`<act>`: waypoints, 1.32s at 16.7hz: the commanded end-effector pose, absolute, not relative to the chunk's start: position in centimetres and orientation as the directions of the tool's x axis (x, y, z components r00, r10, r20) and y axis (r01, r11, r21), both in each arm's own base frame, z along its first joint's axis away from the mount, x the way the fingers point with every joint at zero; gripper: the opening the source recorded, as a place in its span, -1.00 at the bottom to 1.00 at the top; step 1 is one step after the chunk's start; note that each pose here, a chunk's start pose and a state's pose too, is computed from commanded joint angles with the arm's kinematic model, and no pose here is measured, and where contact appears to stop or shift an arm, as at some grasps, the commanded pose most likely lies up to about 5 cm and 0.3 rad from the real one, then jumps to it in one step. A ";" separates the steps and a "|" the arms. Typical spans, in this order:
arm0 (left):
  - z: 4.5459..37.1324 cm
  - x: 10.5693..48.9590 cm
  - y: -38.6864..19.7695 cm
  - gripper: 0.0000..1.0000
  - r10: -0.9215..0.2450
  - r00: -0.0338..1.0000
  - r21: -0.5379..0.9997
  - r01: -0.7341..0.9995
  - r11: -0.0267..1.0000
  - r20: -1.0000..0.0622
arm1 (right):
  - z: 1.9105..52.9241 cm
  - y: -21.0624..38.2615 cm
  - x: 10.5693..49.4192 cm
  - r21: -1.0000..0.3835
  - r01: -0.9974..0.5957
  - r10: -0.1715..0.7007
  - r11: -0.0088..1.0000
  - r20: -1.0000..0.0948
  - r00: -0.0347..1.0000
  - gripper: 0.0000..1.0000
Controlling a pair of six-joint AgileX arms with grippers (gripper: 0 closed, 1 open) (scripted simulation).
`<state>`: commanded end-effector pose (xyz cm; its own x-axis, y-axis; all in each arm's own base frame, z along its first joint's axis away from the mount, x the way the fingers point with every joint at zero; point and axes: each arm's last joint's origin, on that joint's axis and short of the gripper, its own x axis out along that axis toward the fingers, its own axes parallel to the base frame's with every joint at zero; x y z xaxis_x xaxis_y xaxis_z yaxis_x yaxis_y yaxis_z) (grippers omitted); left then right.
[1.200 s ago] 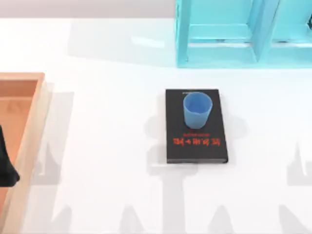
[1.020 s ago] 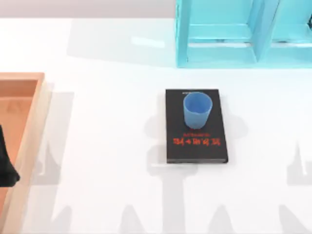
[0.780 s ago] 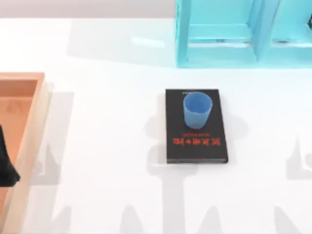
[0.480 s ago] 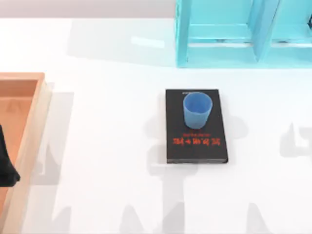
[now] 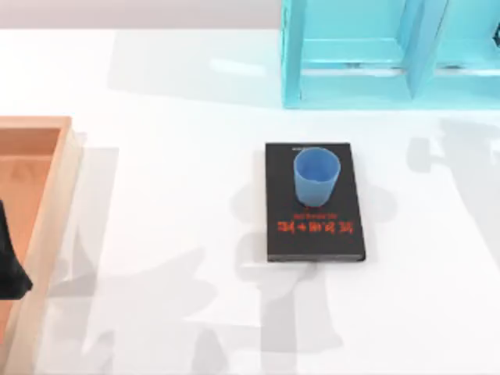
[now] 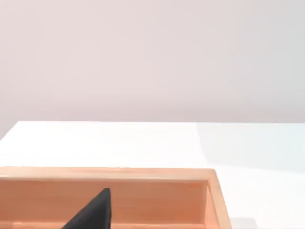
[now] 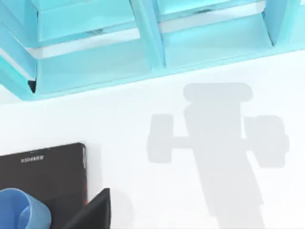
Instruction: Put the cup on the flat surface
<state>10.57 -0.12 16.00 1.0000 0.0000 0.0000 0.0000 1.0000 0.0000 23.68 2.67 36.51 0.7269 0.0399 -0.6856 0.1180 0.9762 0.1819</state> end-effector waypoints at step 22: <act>16.0 10.6 -0.1 1.00 0.000 1.000 0.000 0.000 1.000 0.000 | 25.5 28.0 38.1 0.000 0.018 -0.002 1.000 -0.995 0.101 1.00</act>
